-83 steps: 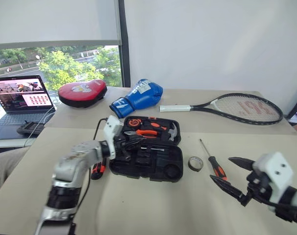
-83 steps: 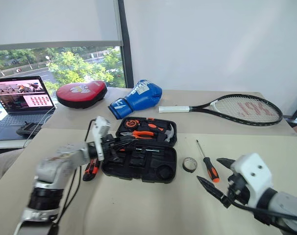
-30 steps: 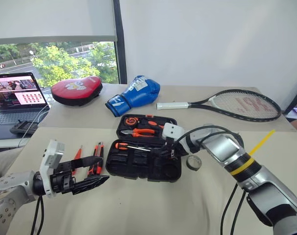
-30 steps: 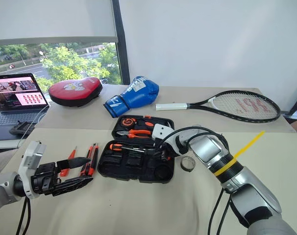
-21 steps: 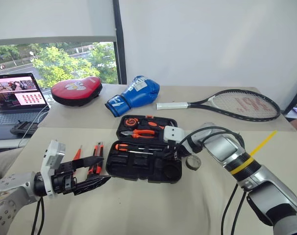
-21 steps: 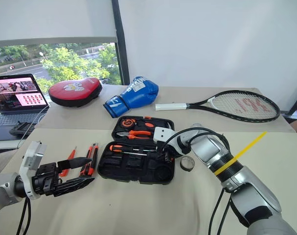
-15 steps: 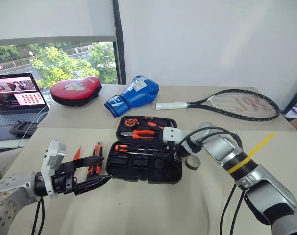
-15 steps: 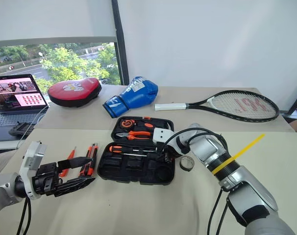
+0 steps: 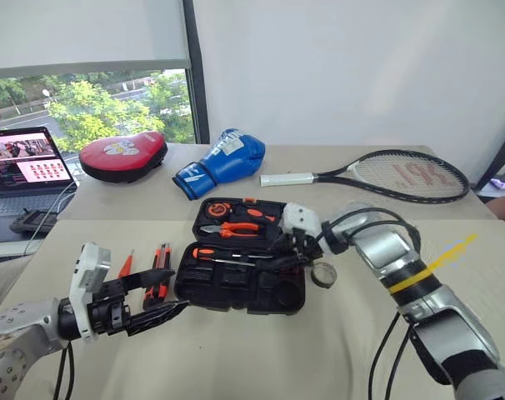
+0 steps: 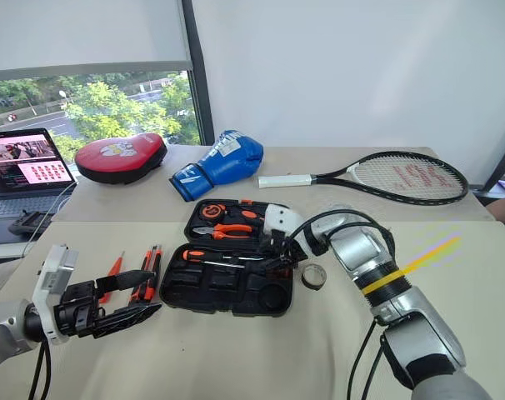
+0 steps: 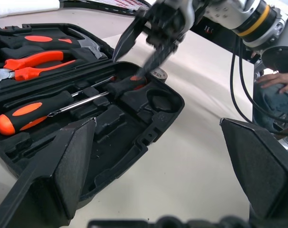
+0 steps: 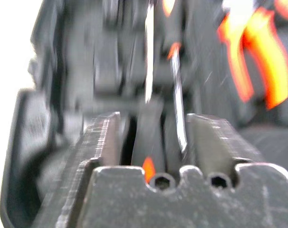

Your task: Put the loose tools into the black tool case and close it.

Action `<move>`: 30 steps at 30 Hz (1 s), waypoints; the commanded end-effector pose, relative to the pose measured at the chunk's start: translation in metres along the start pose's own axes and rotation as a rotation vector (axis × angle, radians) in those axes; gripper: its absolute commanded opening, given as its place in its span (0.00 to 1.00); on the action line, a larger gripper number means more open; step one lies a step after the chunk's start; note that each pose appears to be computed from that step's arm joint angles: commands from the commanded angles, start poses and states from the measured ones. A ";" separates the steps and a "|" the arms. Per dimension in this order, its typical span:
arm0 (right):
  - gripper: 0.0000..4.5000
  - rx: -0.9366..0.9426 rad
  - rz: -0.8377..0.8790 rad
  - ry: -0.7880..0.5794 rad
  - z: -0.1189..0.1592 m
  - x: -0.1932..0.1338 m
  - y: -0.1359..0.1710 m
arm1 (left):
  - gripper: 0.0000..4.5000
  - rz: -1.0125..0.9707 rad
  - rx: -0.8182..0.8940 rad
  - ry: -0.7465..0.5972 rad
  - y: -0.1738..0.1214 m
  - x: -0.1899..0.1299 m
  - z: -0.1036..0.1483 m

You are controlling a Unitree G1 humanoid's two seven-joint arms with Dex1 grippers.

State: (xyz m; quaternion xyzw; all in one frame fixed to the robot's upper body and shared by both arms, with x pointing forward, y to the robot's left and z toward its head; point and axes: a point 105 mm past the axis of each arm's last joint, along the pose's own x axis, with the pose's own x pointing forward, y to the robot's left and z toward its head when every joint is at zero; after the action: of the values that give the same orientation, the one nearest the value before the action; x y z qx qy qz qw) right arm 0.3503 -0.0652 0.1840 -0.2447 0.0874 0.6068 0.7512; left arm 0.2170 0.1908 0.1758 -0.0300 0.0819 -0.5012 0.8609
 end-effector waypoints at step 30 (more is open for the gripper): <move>0.01 -0.021 -0.190 -0.164 -0.022 0.011 0.048 | 1.00 0.426 0.089 -0.075 0.049 -0.032 -0.003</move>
State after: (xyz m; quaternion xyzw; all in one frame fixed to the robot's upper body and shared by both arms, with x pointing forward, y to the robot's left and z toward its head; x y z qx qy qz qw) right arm 0.3196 -0.0629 0.1139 -0.3027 0.0276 0.5177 0.7998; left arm 0.2360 0.2270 0.1591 -0.0239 0.0623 -0.3741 0.9250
